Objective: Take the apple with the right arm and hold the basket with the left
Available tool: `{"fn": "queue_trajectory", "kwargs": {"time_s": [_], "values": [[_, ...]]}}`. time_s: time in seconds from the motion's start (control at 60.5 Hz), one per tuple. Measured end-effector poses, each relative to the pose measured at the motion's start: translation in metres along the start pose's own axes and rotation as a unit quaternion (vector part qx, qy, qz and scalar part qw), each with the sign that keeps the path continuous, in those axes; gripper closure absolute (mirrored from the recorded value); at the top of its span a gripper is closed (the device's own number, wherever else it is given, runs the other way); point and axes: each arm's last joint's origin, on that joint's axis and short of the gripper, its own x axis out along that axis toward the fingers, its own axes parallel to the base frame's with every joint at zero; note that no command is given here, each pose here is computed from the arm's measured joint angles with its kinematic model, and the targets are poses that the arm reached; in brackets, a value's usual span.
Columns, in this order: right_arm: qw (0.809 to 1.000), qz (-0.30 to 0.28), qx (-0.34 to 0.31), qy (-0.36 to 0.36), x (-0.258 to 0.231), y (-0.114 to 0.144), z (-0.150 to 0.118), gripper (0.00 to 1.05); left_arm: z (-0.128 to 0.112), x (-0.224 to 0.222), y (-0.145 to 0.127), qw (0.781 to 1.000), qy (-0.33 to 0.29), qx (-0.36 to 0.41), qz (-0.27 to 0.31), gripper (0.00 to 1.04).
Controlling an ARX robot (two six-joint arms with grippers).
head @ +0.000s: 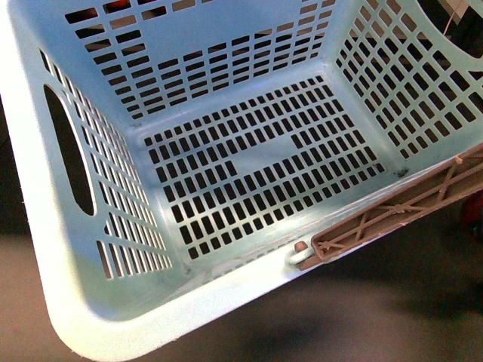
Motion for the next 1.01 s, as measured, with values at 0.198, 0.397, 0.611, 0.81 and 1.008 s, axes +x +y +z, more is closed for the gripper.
{"fn": "queue_trajectory", "kwargs": {"time_s": [0.198,0.397,0.611,0.81,1.008], "values": [[0.995,-0.031,0.016,-0.095,-0.072,-0.018,0.034,0.31,0.0,0.0,0.0,1.0,0.0,0.0,0.0,0.9],[0.985,-0.019,0.023,-0.17,-0.127,-0.011,0.057,0.31,0.0,0.0,0.0,1.0,0.0,0.0,0.0,0.9],[0.97,-0.009,0.028,-0.241,-0.17,0.007,0.075,0.31,0.0,0.0,0.0,1.0,0.0,0.0,0.0,0.9],[0.963,0.024,0.022,-0.269,-0.188,0.038,0.085,0.31,0.0,0.0,0.0,1.0,0.0,0.0,0.0,0.9],[0.958,0.067,0.0,-0.278,-0.191,0.073,0.089,0.32,0.0,0.0,0.0,1.0,0.0,0.0,0.0,0.9]]}}
